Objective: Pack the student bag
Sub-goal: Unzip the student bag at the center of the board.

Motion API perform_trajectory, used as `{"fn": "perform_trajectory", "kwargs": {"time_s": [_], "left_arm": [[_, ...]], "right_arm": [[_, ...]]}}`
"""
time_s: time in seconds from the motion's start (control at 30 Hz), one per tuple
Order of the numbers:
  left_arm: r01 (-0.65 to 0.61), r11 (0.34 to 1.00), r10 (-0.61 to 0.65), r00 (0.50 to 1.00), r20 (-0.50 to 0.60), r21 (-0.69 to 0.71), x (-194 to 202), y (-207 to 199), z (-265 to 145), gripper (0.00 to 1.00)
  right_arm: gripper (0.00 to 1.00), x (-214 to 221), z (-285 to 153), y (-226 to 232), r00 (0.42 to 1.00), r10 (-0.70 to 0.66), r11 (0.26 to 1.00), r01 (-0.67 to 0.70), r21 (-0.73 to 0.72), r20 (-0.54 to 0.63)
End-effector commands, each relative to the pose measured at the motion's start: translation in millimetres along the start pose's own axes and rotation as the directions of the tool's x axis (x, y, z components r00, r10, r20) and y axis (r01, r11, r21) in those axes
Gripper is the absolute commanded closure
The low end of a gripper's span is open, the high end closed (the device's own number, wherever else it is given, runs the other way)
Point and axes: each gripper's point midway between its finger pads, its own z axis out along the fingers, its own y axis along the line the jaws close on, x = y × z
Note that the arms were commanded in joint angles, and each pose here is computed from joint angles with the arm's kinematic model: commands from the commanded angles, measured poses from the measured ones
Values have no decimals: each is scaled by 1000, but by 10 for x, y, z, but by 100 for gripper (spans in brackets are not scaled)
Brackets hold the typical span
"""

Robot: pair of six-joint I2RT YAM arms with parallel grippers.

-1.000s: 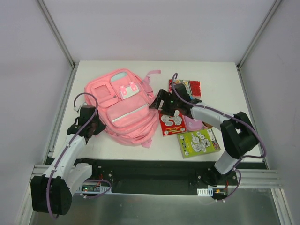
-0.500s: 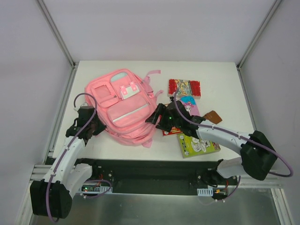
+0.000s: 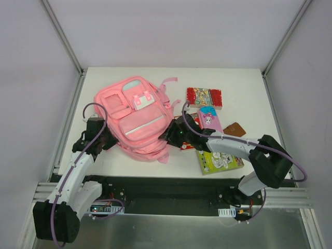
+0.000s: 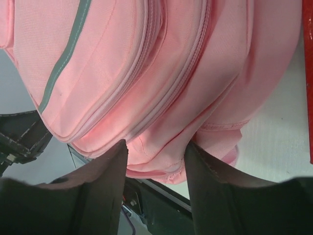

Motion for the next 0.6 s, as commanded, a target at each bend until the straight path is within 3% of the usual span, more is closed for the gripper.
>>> {"fn": "perform_trajectory", "kwargs": {"time_s": [0.0, 0.1, 0.23, 0.57], "left_arm": [[-11, 993, 8, 1000, 21, 119, -125, -289, -150, 100], [-24, 991, 22, 1000, 15, 130, -108, -302, -160, 100], [-42, 989, 37, 999, 39, 145, -143, -326, -202, 100], [-63, 991, 56, 997, 57, 122, -181, -284, -203, 100]], "right_arm": [[58, -169, 26, 388, 998, -4, 995, 9, -95, 58], [82, -150, 43, 390, 999, -11, 995, 16, -96, 49], [96, -164, 16, 441, 998, -30, 994, 36, -107, 55], [99, -346, -246, 618, 979, -146, 979, 164, -119, 145]]}}
